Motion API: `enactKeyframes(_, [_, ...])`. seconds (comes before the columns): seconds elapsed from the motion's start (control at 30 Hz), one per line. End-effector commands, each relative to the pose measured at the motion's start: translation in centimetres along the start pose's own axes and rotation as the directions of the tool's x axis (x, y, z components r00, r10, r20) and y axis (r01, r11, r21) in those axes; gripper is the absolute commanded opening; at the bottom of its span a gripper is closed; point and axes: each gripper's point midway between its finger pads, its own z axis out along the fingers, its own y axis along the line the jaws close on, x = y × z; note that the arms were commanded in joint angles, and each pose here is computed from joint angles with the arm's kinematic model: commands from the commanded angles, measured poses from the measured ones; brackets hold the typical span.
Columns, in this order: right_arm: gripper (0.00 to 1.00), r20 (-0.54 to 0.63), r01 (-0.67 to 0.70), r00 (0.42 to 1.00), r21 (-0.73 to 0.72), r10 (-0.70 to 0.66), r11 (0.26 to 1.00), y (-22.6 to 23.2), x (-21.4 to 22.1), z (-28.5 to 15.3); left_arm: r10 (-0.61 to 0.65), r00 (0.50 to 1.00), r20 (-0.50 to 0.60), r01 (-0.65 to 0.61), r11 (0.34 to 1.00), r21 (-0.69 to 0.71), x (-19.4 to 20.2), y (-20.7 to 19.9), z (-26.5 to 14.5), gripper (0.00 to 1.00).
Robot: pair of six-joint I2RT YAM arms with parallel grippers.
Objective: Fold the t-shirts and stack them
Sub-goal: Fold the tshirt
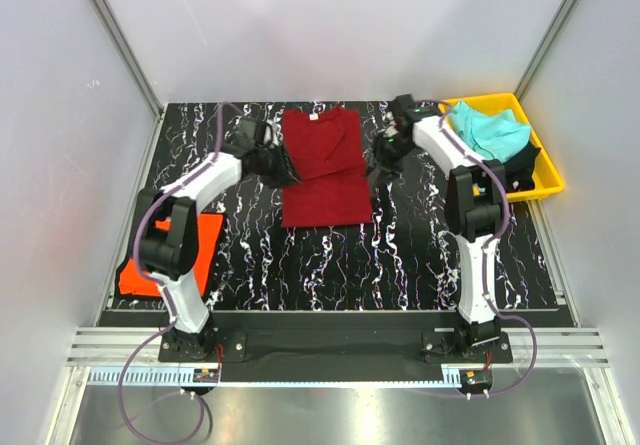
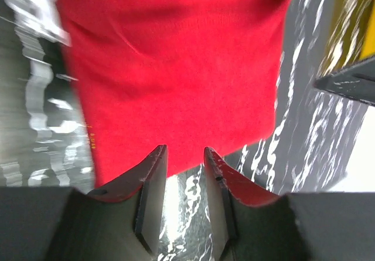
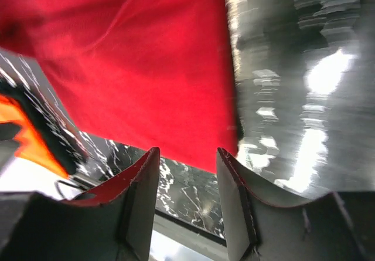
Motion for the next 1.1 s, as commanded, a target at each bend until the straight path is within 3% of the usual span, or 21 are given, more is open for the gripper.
enactKeyframes(0.0, [0.50, 0.101, 0.096, 0.990, 0.029, -0.099, 0.995, 3.2, 0.0, 1.7, 0.010, 0.998, -0.059, -0.006, 0.997, 0.081, 1.6, -0.9, 2.7, 0.35])
enactKeyframes(0.27, [0.46, 0.123, 0.127, 0.981, 0.167, -0.148, 0.978, 2.8, -0.3, 5.6, 0.001, 0.998, -0.067, 0.006, 0.995, 0.101, 0.4, -0.5, 6.0, 0.33])
enactKeyframes(0.7, [0.47, 0.178, 0.182, 0.960, 0.193, -0.217, 0.964, 3.9, -5.3, 7.6, -0.018, 1.000, -0.025, 0.021, 0.992, 0.124, -4.6, 0.6, 9.1, 0.35])
enactKeyframes(0.87, [0.48, 0.228, 0.136, 0.958, 0.169, -0.173, 0.976, 3.2, -8.5, 7.2, -0.022, 1.000, 0.002, 0.021, 0.990, 0.137, -7.9, 1.2, 10.7, 0.38])
enactKeyframes(1.07, [0.50, 0.326, 0.067, 0.942, 0.054, -0.081, 0.996, 1.9, -13.7, 4.6, 0.013, 0.989, 0.150, -0.036, 0.987, 0.154, -13.9, -1.0, 6.9, 0.47])
